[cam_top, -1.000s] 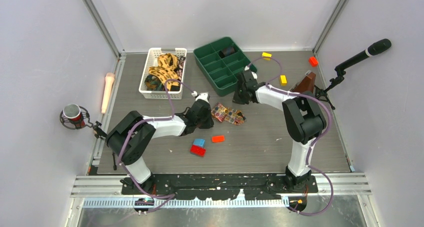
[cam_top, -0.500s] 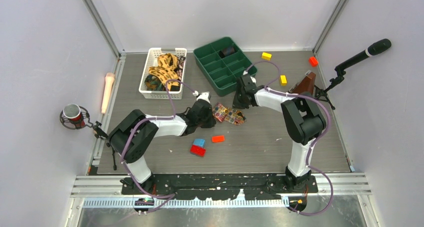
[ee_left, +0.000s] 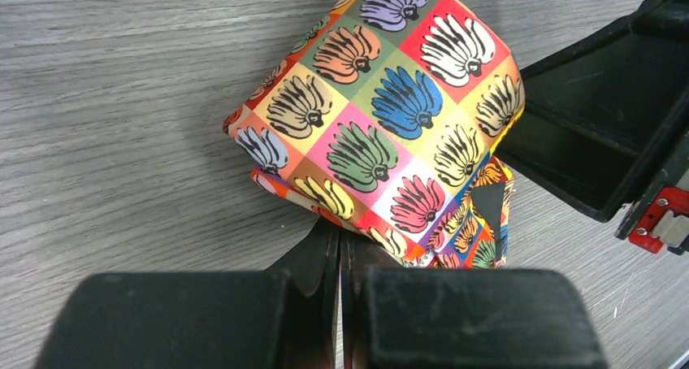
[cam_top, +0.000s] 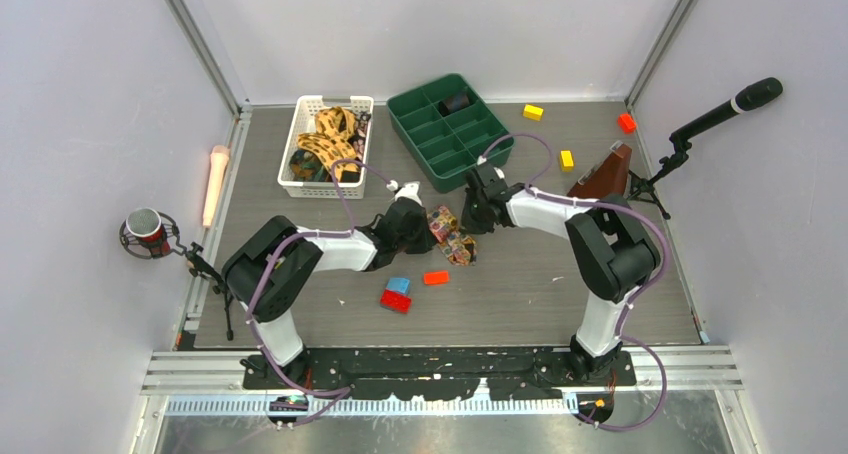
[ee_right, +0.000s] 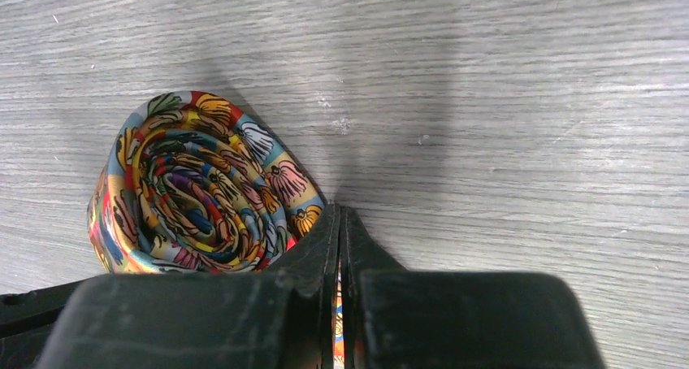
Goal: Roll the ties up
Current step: Roll the tie at the center of the board.
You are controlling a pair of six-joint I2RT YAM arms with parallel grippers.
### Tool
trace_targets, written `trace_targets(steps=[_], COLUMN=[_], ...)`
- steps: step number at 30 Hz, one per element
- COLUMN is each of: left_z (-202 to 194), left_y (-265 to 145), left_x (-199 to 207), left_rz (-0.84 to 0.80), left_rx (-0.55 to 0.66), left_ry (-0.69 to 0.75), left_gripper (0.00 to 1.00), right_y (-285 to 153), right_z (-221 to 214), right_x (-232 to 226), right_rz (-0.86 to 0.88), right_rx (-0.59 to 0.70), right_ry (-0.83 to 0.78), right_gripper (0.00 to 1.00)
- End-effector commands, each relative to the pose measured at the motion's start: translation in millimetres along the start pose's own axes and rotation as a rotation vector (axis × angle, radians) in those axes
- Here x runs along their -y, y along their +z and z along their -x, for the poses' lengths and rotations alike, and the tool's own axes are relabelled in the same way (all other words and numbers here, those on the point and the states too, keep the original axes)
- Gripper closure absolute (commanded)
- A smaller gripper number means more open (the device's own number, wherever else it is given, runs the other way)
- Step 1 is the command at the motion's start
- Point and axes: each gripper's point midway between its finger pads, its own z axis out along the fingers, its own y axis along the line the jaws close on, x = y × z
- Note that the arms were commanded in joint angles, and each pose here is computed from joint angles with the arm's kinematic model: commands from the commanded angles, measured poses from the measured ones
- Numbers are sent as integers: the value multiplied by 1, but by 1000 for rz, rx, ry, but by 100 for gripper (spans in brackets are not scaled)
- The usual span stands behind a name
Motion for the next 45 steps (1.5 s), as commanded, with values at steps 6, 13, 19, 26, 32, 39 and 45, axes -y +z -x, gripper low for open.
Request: trace_targets(steps=[6, 13, 19, 26, 32, 39, 45], left_z=[3, 18, 51, 106, 129, 141, 132], left_y=[-10, -43, -69, -67, -48, -27, -9], left_x=[-6, -6, 1, 7, 5, -1, 3], left_rz=[31, 44, 44, 12, -66, -203, -261], left_rx=[-3, 25, 119, 196, 183, 157, 105], left_ry=[15, 73, 140, 147, 134, 78, 108], left_gripper=[100, 100, 100, 100, 100, 89, 74], right_y=[-24, -59, -88, -88, -66, -43, -34], right_z=[7, 30, 28, 22, 16, 11, 9], right_x=[18, 8, -45, -86, -84, -70, -50], right_rz=[-84, -30, 272, 468, 445, 352, 245], right_rx=[66, 197, 182, 86, 47, 20, 23], right_ry=[-4, 18, 57, 103, 123, 138, 126], right_gripper=[88, 74, 76, 92, 97, 99, 99])
